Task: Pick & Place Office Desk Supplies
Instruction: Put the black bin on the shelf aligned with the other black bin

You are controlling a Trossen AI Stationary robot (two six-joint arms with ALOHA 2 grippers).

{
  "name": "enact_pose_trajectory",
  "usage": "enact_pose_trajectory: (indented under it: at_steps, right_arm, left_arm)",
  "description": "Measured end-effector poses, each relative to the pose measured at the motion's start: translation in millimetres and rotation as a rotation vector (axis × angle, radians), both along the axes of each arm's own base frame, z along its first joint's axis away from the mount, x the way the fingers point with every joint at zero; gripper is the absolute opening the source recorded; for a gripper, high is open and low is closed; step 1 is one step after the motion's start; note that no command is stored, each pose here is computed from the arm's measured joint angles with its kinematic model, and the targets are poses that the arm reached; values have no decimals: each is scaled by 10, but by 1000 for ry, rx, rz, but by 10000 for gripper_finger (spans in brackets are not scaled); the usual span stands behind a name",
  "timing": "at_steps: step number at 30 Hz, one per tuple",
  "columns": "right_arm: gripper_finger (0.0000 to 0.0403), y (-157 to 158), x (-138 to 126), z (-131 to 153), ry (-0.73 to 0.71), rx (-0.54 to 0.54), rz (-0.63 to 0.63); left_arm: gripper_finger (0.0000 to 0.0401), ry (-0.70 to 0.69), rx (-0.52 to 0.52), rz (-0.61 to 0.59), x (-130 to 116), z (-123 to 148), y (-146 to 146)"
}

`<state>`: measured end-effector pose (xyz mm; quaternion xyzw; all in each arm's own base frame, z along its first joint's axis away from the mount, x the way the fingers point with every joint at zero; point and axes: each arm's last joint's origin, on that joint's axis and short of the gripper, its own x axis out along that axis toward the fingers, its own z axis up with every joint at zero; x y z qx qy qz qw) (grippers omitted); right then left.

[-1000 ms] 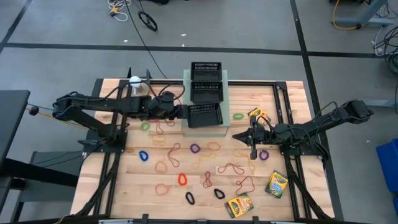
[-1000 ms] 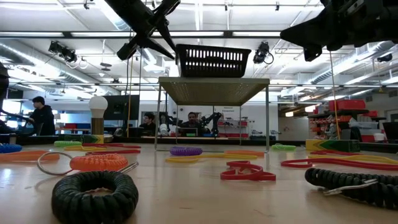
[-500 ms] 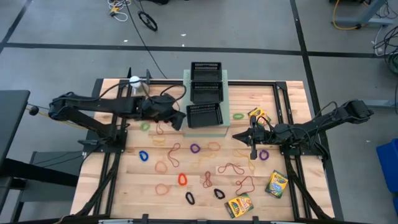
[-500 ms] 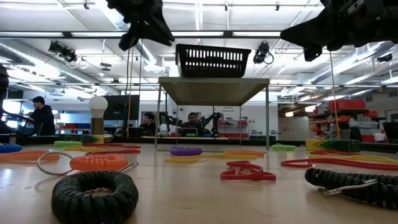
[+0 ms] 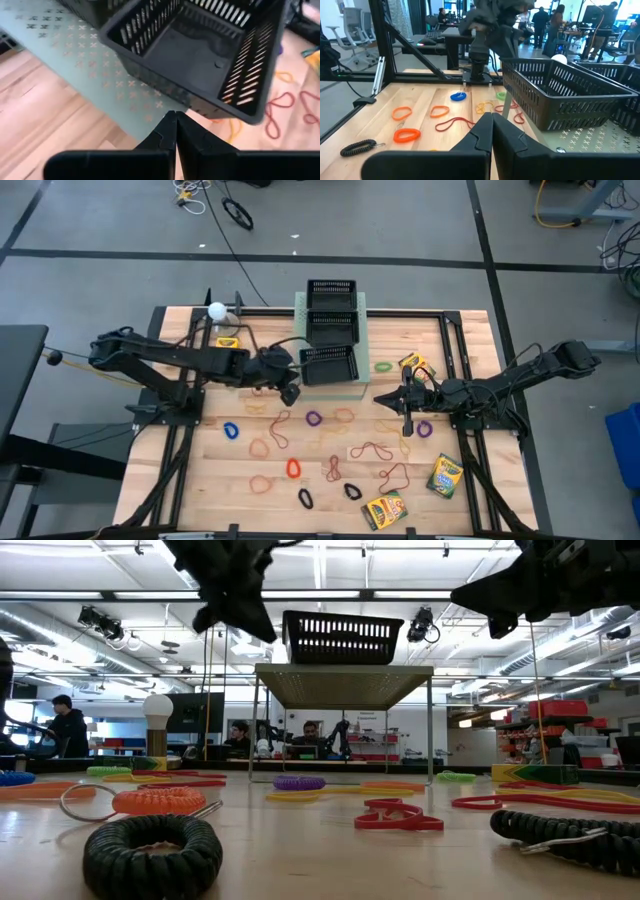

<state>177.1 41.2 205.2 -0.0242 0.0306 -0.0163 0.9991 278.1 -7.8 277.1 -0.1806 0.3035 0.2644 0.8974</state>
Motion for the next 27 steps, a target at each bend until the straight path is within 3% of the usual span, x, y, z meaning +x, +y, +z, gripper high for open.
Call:
enact_pose_trajectory:
  at_steps: [9,27]
  right_arm:
    - [9,0,0,-2,2,0,0]
    - [9,0,-1,-2,1,-1,0]
  left_arm:
    - [7,-19,79,40,63,9,171]
    - [7,-37,78,19,127,-5,258]
